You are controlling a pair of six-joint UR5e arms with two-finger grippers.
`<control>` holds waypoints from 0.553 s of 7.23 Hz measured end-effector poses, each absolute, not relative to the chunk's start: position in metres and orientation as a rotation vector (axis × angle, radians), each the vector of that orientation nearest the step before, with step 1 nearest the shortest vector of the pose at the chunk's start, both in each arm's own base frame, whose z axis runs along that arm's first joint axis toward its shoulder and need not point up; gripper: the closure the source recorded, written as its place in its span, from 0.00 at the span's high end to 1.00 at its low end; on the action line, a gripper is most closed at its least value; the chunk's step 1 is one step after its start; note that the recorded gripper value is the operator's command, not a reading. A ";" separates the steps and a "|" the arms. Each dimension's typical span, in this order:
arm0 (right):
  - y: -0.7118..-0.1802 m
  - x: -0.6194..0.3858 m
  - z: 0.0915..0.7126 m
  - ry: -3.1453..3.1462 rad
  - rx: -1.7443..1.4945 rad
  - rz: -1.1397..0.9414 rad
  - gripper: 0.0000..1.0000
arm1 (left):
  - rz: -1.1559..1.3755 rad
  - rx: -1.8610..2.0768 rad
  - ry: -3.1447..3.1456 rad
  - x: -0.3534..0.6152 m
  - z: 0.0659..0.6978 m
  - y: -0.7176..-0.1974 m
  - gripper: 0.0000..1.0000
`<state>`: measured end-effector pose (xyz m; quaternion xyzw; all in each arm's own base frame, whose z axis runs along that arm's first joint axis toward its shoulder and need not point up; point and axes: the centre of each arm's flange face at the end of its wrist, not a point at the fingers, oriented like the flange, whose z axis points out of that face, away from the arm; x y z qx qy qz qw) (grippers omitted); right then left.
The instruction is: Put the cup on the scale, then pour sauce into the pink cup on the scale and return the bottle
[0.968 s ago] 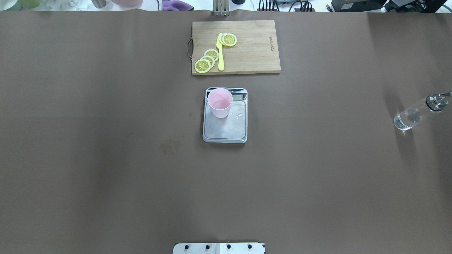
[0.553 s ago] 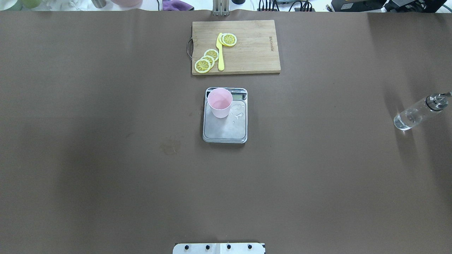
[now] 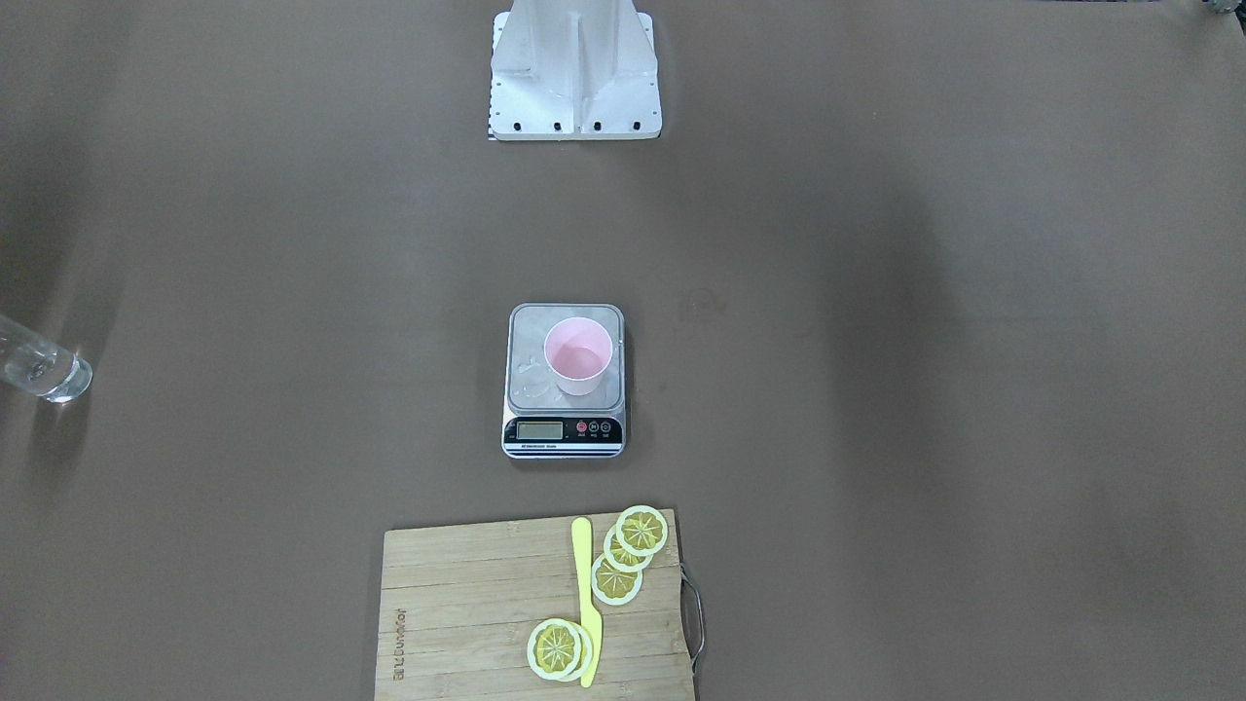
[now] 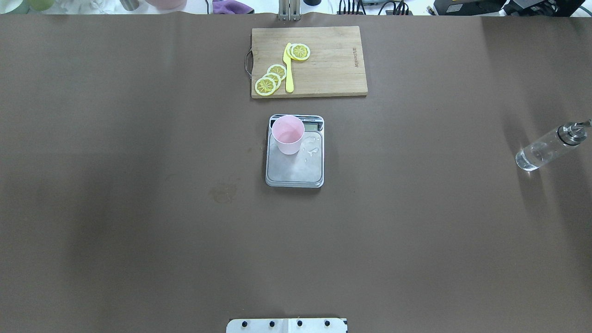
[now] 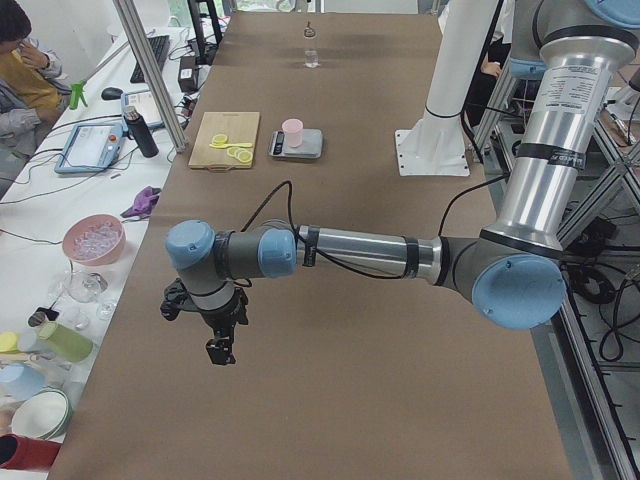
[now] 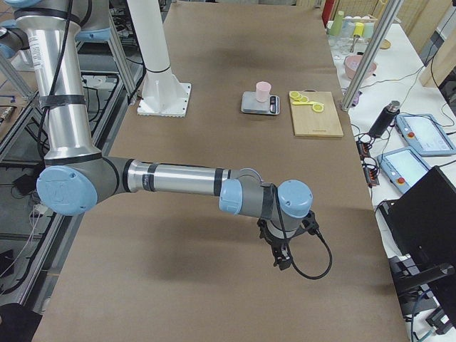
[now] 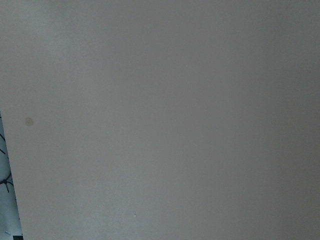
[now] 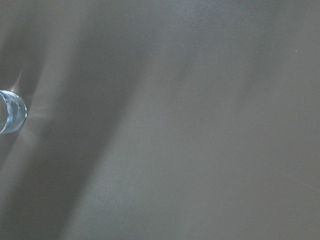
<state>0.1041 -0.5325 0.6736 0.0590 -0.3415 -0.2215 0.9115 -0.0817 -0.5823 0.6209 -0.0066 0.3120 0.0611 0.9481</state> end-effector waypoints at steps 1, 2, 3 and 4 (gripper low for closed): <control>-0.533 0.103 0.674 -0.704 0.117 -0.472 1.00 | 0.126 -0.005 0.634 -0.081 0.617 -0.583 0.98; -0.533 0.101 0.673 -0.704 0.114 -0.481 1.00 | 0.127 -0.002 0.634 -0.081 0.615 -0.583 0.98; -0.534 0.100 0.673 -0.704 0.114 -0.485 1.00 | 0.127 -0.001 0.634 -0.081 0.615 -0.582 0.98; -0.535 0.098 0.672 -0.703 0.114 -0.488 1.00 | 0.127 -0.001 0.634 -0.081 0.616 -0.582 0.98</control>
